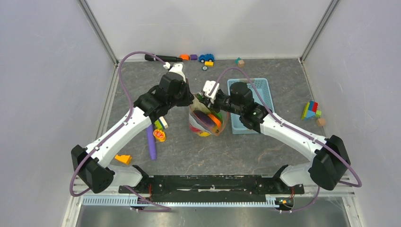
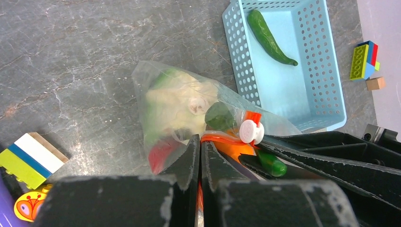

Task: Place the food in the zip-top bag and seal the zipper
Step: Place the fake vegetable in the zipper food storage bag.

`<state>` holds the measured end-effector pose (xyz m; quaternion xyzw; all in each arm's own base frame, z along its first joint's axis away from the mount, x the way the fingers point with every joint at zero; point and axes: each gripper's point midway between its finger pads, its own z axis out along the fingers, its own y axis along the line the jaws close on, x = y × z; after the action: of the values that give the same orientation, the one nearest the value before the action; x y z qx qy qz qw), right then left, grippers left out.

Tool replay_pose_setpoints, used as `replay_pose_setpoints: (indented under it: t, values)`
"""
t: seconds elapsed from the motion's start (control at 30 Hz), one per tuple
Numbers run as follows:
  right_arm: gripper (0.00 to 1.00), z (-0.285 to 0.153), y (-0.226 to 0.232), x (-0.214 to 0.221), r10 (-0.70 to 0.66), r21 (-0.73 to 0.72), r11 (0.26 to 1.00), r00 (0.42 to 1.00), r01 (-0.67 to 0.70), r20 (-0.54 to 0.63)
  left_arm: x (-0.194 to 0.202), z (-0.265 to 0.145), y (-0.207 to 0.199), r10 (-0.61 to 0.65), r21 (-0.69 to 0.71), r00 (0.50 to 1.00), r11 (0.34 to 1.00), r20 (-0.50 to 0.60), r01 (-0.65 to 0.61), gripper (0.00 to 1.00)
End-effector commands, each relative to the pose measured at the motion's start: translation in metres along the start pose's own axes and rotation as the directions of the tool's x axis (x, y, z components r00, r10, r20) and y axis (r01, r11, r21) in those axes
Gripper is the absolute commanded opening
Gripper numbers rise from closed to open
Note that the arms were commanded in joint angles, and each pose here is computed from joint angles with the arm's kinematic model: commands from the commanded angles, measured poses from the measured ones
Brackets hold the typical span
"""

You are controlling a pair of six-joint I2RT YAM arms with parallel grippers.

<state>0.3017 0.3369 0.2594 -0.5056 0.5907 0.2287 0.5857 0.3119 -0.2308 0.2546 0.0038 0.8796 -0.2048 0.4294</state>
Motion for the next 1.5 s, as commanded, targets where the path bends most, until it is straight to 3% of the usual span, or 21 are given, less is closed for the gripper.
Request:
replay_pose_setpoints:
  t: [0.0, 0.2, 0.33, 0.43, 0.57, 0.83, 1.07, 1.3, 1.47]
  values:
    - [0.22, -0.015, -0.008, -0.028, -0.042, 0.051, 0.998, 0.995, 0.037, 0.095, -0.03, -0.007, 0.003, -0.037, -0.02, 0.995, 0.999, 0.091, 0.039, 0.02]
    - [0.29, -0.021, -0.009, -0.037, -0.055, 0.07, 0.997, 0.988, 0.045, 0.142, -0.026, -0.005, 0.003, -0.035, -0.018, 0.996, 0.999, 0.079, 0.036, 0.02]
    - [0.18, -0.017, 0.008, -0.033, -0.049, -0.022, 0.998, 0.988, 0.053, 0.146, -0.025, -0.005, 0.001, -0.036, -0.009, 0.997, 0.999, 0.074, 0.037, 0.02]
    - [0.16, -0.007, 0.011, -0.021, -0.024, -0.056, 0.998, 0.995, 0.03, 0.096, -0.025, -0.006, -0.003, -0.032, 0.014, 0.997, 0.999, 0.076, 0.031, 0.02]
    - [0.31, 0.003, 0.003, -0.012, 0.012, -0.027, 1.0, 0.999, -0.011, 0.049, -0.026, -0.006, -0.006, -0.029, 0.033, 0.997, 0.999, 0.076, 0.027, 0.02]
    - [0.36, 0.008, -0.016, -0.013, 0.035, 0.087, 0.995, 0.996, -0.042, 0.077, -0.025, -0.006, -0.009, -0.022, 0.053, 0.997, 0.998, 0.073, 0.018, 0.02]
    - [0.39, 0.018, -0.015, -0.011, 0.027, 0.08, 0.996, 0.997, -0.033, 0.068, -0.025, -0.007, -0.013, -0.018, 0.073, 0.997, 0.997, 0.07, 0.012, 0.02]
    - [0.34, 0.029, -0.012, -0.005, 0.047, 0.067, 0.996, 0.997, -0.05, 0.055, -0.024, -0.008, -0.019, -0.02, 0.105, 0.998, 0.994, 0.065, 0.014, 0.02]
    - [0.12, 0.03, -0.006, 0.001, 0.059, 0.057, 0.996, 0.998, -0.061, 0.036, -0.025, -0.008, -0.02, -0.021, 0.114, 0.997, 0.993, 0.068, 0.013, 0.02]
